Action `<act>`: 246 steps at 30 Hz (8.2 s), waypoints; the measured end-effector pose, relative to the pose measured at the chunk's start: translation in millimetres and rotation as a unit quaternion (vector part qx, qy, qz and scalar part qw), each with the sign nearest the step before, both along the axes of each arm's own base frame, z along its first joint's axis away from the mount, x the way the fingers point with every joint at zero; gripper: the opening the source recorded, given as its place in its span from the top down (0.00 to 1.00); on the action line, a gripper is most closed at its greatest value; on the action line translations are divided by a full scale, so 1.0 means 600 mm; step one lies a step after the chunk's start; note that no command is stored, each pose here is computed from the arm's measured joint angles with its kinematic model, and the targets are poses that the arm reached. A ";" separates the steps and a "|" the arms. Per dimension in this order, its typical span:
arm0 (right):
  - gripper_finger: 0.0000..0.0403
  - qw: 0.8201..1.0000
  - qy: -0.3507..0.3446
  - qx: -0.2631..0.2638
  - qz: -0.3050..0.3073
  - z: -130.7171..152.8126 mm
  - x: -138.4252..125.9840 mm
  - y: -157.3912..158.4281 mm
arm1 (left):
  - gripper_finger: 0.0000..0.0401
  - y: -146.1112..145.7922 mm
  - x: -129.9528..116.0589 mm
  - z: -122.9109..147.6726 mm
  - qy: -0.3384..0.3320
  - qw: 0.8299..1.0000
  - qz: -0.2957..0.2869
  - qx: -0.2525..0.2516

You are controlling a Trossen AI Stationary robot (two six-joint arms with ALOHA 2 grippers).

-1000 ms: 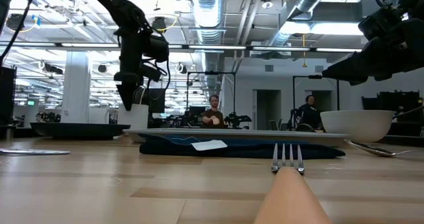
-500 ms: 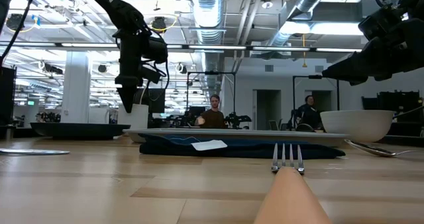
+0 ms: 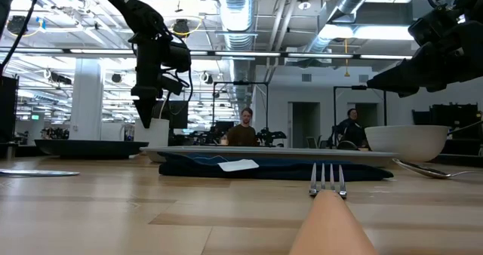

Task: Set up tray
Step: Put the white cup on the gray serving tray

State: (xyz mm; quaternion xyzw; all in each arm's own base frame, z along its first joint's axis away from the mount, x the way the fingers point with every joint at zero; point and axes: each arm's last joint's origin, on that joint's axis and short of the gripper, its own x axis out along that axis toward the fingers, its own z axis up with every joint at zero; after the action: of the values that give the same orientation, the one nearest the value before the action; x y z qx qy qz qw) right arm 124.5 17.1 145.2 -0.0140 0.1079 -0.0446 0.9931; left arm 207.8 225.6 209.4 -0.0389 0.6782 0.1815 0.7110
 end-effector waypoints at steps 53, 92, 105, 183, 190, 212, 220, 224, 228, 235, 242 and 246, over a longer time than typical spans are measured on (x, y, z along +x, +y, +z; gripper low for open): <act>0.70 1.000 0.000 0.000 0.000 0.000 0.000 0.000 | 0.99 -0.098 0.125 0.088 0.056 0.858 -0.502 0.096; 0.70 1.000 0.001 0.000 0.000 0.000 0.000 0.000 | 0.99 -0.036 0.132 0.048 -0.004 0.901 -0.426 0.082; 0.70 1.000 0.001 0.000 0.000 0.000 0.000 0.000 | 0.99 -0.028 0.123 0.058 -0.023 0.912 -0.406 0.059; 0.70 1.000 0.001 0.000 0.000 0.000 0.000 0.000 | 0.99 -0.028 0.153 0.006 0.059 0.900 -0.427 0.069; 0.70 1.000 0.001 0.000 0.000 -0.001 0.000 0.000 | 0.99 -0.026 0.151 0.006 0.062 0.900 -0.426 0.071; 0.70 1.000 0.001 0.000 0.000 -0.001 0.000 0.000 | 0.90 -0.025 0.152 0.007 0.061 0.906 -0.411 0.077; 0.70 1.000 0.002 0.000 0.000 -0.001 0.000 0.000 | 0.82 -0.021 0.152 0.008 0.078 0.907 -0.403 0.095; 0.70 1.000 0.002 0.000 0.000 -0.001 0.000 0.000 | 0.77 -0.021 0.152 0.009 0.082 0.908 -0.399 0.098; 0.70 1.000 0.001 0.000 0.000 -0.001 0.000 0.000 | 0.71 -0.020 0.152 0.009 0.084 0.910 -0.393 0.102; 0.70 1.000 0.001 0.000 0.000 -0.001 0.000 0.000 | 0.62 -0.018 0.151 0.009 0.105 0.910 -0.385 0.114; 0.70 1.000 0.002 0.000 0.000 -0.001 0.000 0.000 | 0.60 -0.016 0.152 0.011 0.110 0.910 -0.380 0.127; 0.70 1.000 0.001 0.000 0.000 -0.001 0.000 0.000 | 0.60 -0.014 0.152 0.012 0.126 0.909 -0.372 0.141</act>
State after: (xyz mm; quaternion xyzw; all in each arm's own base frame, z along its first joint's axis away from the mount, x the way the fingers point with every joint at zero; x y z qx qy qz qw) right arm 124.4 17.0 144.9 -0.0144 0.1094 -0.0448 0.9929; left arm 298.9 217.5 216.5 0.3405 0.6944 0.0007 0.6339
